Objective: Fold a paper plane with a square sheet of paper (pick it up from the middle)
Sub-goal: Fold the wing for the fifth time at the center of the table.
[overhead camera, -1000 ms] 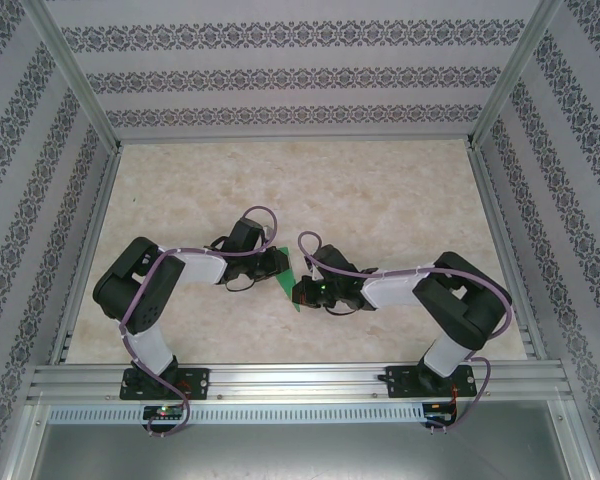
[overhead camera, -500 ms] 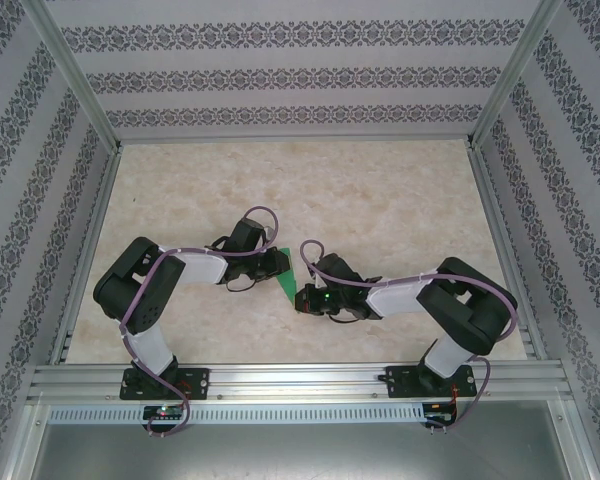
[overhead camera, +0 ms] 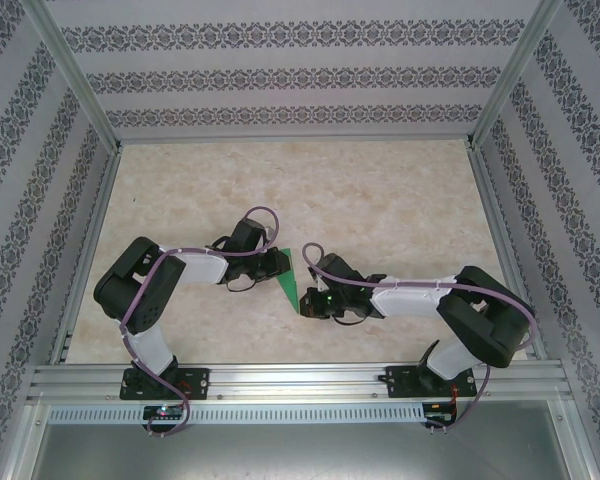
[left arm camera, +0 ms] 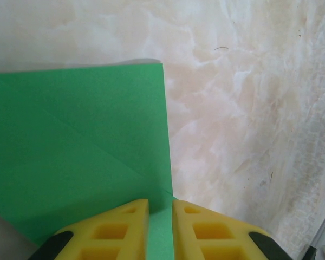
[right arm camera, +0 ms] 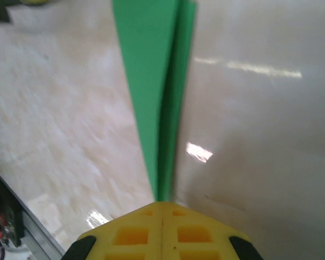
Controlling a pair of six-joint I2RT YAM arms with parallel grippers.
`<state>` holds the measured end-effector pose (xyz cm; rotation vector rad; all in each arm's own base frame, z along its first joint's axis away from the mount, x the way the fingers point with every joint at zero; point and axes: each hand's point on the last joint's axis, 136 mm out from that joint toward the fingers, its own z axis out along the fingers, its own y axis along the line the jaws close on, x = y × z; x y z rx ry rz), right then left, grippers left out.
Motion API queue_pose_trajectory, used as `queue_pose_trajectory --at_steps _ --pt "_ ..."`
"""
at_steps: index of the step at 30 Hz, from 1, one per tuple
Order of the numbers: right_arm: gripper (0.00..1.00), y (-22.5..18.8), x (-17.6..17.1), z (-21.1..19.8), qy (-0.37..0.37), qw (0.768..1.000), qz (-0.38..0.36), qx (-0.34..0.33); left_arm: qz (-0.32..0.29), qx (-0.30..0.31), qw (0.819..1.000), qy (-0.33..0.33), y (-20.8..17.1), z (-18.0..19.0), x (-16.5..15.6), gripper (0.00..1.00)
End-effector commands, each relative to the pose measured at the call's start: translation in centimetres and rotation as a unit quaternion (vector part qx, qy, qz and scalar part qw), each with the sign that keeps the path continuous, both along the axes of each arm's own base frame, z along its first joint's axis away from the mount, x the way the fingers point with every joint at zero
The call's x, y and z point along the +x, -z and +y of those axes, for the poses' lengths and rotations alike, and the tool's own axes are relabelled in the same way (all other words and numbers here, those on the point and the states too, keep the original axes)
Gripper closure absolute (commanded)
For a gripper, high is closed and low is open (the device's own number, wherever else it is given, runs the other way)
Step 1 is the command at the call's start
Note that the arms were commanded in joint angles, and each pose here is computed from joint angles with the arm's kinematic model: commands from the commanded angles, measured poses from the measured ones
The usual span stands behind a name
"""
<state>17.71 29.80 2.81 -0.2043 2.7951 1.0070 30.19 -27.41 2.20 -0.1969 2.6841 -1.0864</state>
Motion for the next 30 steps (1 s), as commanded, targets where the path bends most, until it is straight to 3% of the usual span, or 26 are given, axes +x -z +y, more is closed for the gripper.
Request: queue_pose_trajectory --at_steps 1,6,16,25,30 --pt "0.97 -2.1 2.3 1.8 0.018 0.999 -0.036 0.027 0.024 0.045 0.999 -0.001 2.7 1.3 -0.8 0.8" --pt "0.97 -1.0 3.0 3.3 0.018 0.999 -0.023 0.035 0.023 0.042 0.999 0.002 2.5 1.2 -0.8 0.8" --pt "0.97 3.4 -0.9 0.9 0.014 0.999 0.04 -0.003 0.021 0.048 0.999 -0.007 2.4 1.4 -0.6 0.8" --pt "0.96 3.1 -2.6 -0.6 0.004 0.999 0.047 -0.011 0.017 0.058 0.998 -0.021 2.5 1.8 -0.3 0.81" --pt "0.96 2.2 -1.8 -0.5 0.01 0.999 0.029 -0.014 0.016 0.045 0.999 -0.013 2.4 1.4 -0.3 0.81"
